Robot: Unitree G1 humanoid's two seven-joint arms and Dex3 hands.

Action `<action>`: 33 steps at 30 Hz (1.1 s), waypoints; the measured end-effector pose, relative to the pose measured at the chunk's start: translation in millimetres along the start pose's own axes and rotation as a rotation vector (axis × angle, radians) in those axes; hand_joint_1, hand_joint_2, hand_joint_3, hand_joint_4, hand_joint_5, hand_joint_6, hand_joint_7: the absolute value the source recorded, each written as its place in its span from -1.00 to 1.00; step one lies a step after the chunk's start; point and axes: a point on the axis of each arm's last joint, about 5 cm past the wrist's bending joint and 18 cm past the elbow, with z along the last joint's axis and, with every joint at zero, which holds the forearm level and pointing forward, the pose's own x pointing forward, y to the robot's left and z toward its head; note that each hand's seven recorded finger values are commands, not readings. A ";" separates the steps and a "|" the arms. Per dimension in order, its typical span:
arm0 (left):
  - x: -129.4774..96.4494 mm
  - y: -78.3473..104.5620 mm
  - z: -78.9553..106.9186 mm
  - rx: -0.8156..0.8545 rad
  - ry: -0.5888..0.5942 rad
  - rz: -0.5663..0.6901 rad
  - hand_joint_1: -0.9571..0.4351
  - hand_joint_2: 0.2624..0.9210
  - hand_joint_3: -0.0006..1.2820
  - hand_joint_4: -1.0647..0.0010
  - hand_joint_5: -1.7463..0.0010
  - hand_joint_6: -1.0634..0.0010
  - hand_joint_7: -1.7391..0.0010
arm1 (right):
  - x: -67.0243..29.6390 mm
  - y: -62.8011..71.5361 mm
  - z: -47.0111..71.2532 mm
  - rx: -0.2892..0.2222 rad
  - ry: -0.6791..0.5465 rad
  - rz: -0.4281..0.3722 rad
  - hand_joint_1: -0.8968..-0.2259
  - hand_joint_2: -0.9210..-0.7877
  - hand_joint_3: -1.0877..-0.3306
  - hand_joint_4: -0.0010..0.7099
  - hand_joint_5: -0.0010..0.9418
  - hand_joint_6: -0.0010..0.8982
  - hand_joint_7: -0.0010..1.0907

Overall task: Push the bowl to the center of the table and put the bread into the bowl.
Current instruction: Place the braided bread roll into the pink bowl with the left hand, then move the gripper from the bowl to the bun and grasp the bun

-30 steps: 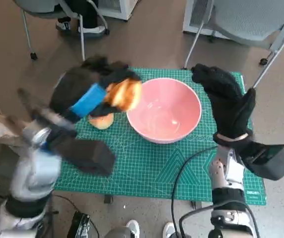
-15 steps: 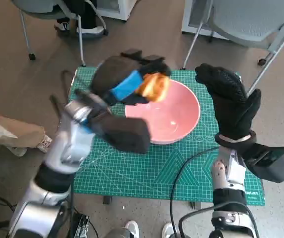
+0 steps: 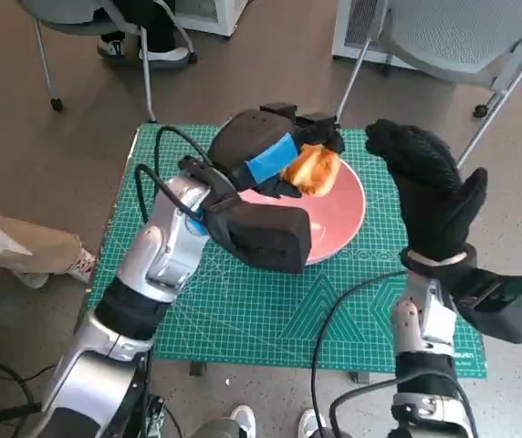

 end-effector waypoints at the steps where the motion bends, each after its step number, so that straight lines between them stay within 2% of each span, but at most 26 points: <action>1: 0.0 -0.1 -0.3 -0.007 0.000 -0.016 0.16 0.74 -0.90 0.51 0.76 0.35 0.51 | 0.0 0.0 0.2 -0.001 -0.001 -0.001 -0.25 -1.00 -0.14 -0.34 -0.99 -0.88 0.03; 2: 0.0 -0.1 -0.5 -0.012 0.000 -0.030 0.13 0.69 -0.92 0.56 0.81 0.37 0.59 | 0.1 0.0 0.4 -0.001 -0.002 -0.002 -0.25 -1.00 -0.14 -0.34 -0.99 -0.88 0.03; 5: -0.3 0.5 -1.4 -0.031 0.007 -0.090 0.05 0.63 -0.96 0.87 0.95 0.54 0.85 | 0.5 0.1 0.9 -0.002 -0.004 -0.004 -0.25 -1.00 -0.14 -0.34 -0.99 -0.88 0.02; 9: -1.7 3.0 -3.8 -0.052 0.033 -0.178 0.00 0.59 -0.98 0.97 0.99 0.60 0.93 | 0.7 0.2 1.2 -0.004 -0.004 -0.006 -0.26 -1.00 -0.14 -0.34 -0.99 -0.87 0.02; 13: -3.8 6.2 -7.3 -0.051 0.046 -0.227 -0.06 0.56 -0.99 0.99 1.00 0.63 0.96 | 0.7 0.2 1.2 -0.006 -0.003 -0.007 -0.26 -1.00 -0.14 -0.34 -0.99 -0.87 0.01; 18: -5.6 8.7 -9.9 -0.049 0.045 -0.229 -0.16 0.55 -0.99 1.00 1.00 0.64 0.97 | 0.5 0.2 0.9 -0.005 -0.001 -0.009 -0.26 -1.00 -0.14 -0.34 -0.99 -0.86 0.01; 28: -20.3 19.7 -13.1 -0.068 0.002 -0.162 -0.30 0.58 -0.99 1.00 1.00 0.66 0.98 | -0.4 1.4 -1.1 0.002 0.008 -0.010 -0.26 -1.00 -0.14 -0.33 -0.99 -0.85 0.00; 33: -33.6 29.6 -21.3 -0.078 0.005 -0.116 -0.33 0.59 -0.99 1.00 1.00 0.67 0.99 | -0.3 2.5 -1.7 0.006 0.008 -0.007 -0.26 -1.00 -0.14 -0.31 -0.98 -0.85 0.00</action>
